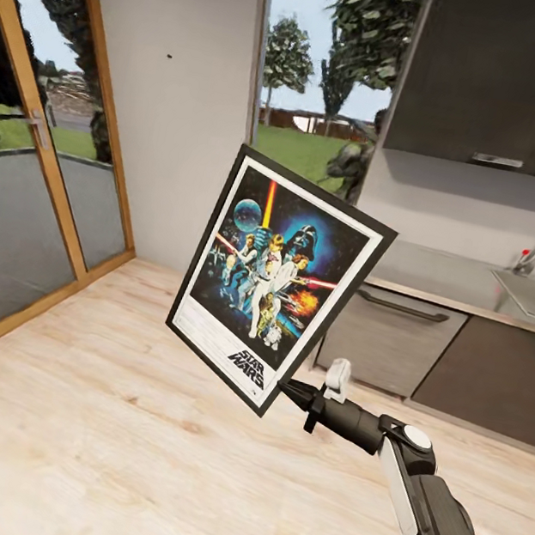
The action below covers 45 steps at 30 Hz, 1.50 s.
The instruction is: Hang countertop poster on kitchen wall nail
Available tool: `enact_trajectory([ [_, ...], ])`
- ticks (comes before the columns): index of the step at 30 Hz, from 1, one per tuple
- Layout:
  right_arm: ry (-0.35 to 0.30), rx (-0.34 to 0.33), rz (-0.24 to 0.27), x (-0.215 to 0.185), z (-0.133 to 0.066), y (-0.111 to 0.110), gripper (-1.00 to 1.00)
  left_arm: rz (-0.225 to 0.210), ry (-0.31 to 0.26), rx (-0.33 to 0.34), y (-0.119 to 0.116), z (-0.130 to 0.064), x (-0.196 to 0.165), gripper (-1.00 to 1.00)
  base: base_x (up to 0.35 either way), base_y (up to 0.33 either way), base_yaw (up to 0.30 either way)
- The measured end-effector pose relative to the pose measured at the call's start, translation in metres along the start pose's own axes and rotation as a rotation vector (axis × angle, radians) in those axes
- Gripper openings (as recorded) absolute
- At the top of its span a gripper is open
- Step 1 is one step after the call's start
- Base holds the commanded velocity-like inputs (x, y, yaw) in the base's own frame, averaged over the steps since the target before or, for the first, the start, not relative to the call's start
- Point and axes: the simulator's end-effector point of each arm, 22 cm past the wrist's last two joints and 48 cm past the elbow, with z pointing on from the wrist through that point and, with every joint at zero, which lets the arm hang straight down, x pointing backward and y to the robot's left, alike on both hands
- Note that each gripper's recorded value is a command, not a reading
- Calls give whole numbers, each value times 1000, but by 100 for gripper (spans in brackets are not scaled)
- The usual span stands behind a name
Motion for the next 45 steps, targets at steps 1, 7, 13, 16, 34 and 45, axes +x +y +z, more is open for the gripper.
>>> enact_trajectory([
  [1, 0, 0, 0, 0, 0, 0, -100, 0, 0, 0, 0, 0, 0, 100, 153, 289, 0],
  [7, 0, 0, 0, 0, 0, 0, -100, 1, 0, -1, 1, 0, 0, 100, 149, 289, 0],
  [13, 0, 0, 0, 0, 0, 0, -100, 1, 1, -1, 1, 0, 0, 100, 147, 302, 0],
  [16, 0, 0, 0, 0, 0, 0, -100, 1, 1, -1, 1, 0, 0, 100, 163, 315, 0],
  [34, 4, 2, 9, 3, 0, -1, -100, 1, 2, 0, 0, 0, 0, 100, 235, 287, 0],
  [45, 5, 4, 12, 4, -1, -2, -100, 2, 3, 1, 0, 0, 0, 100, 271, 249, 0],
])
